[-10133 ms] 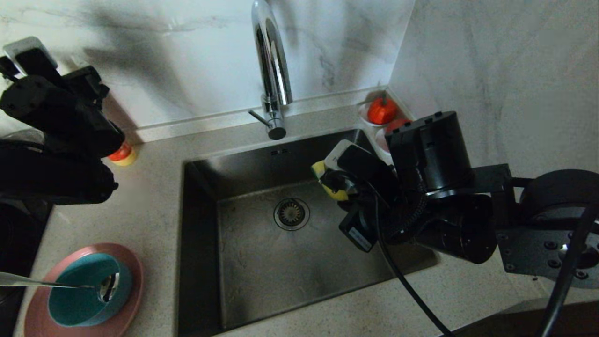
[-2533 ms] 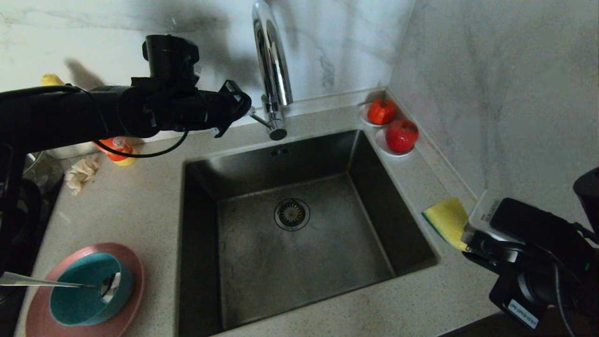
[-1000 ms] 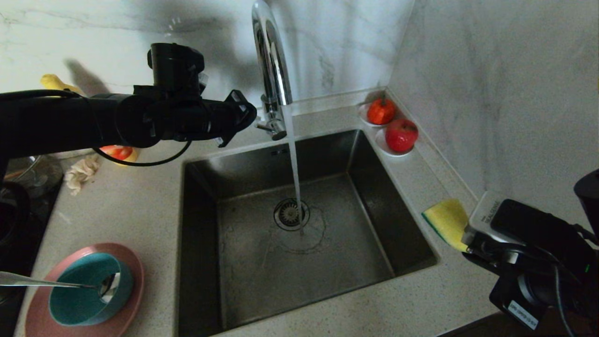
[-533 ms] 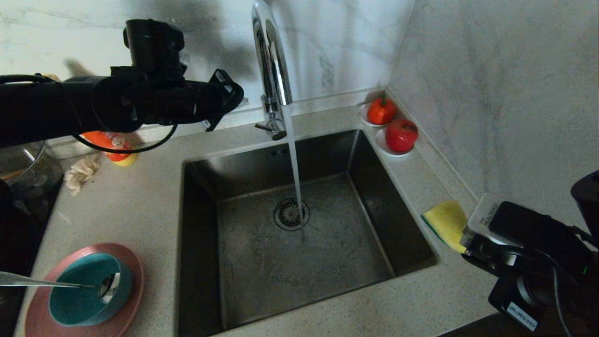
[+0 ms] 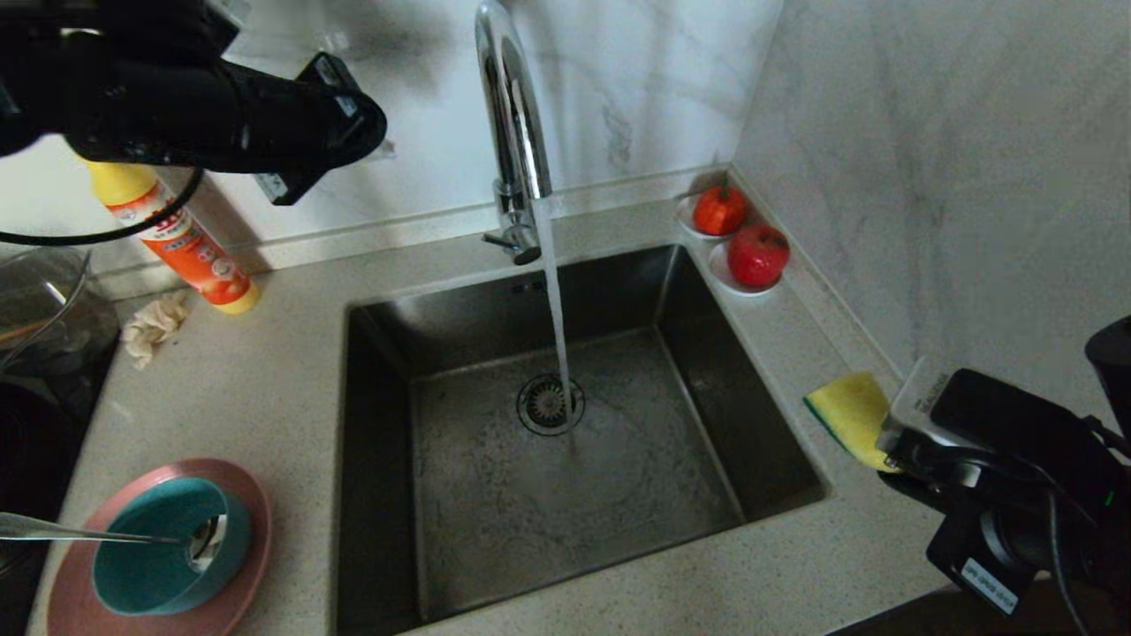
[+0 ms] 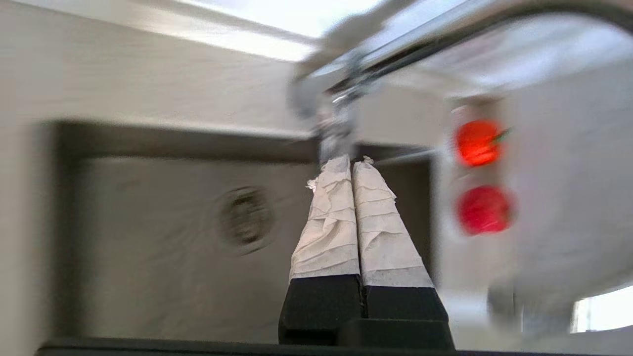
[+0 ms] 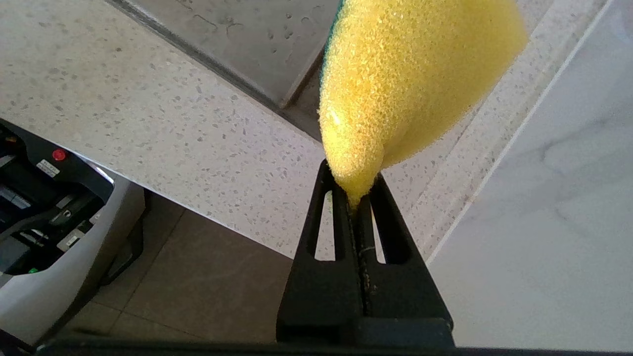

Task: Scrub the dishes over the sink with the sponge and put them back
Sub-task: Rinse the spoon

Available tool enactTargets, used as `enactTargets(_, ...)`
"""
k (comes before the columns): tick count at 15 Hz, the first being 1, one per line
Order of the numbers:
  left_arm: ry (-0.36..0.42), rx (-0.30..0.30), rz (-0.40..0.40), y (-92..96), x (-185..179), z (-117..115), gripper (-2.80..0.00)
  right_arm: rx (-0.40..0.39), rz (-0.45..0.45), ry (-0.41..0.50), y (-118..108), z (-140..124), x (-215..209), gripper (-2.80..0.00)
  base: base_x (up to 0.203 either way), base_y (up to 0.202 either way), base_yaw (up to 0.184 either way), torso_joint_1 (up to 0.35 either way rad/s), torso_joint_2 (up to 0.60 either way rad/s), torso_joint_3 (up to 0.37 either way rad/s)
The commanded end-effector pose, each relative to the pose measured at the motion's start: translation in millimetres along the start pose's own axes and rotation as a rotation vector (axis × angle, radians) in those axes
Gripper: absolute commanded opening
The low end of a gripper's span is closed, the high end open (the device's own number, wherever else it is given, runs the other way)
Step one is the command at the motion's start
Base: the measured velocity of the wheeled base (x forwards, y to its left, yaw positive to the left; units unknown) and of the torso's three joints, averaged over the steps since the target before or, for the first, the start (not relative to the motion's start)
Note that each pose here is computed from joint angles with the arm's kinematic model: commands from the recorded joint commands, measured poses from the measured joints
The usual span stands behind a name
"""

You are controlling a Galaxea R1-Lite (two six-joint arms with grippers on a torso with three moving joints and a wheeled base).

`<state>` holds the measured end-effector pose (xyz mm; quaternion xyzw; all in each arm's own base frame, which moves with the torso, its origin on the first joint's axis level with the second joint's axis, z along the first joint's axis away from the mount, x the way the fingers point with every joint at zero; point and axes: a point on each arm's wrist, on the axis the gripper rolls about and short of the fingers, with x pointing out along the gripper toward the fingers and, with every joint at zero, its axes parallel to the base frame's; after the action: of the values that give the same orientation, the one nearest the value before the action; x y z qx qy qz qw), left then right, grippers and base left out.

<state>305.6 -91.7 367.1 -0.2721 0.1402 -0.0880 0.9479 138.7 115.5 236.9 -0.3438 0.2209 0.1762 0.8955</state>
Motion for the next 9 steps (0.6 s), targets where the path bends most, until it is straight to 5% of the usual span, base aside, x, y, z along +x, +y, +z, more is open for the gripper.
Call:
enactTargets(1,-0.05,0.054,0.051,-10.3,-77.8,10.2,-2.8,0.015,-0.024,0.017,-5.5,-3.1,1.1,-2.8,0.0,0.0,0.0,0.0,0.0,0.0)
enactTargets(5,0.004,0.151,0.151,8.7,-151.8,-8.6,-2.8,0.015,-0.027,0.038,-4.3,-14.7,-0.7,-2.8,0.0,0.0,0.0,0.0,0.0,0.0)
enactTargets(9,0.016,0.214,0.398,42.7,-175.8,-43.6,-2.8,0.024,-0.028,0.038,-6.0,-19.2,-3.3,-2.8,0.0,0.0,0.0,0.0,0.0,0.0)
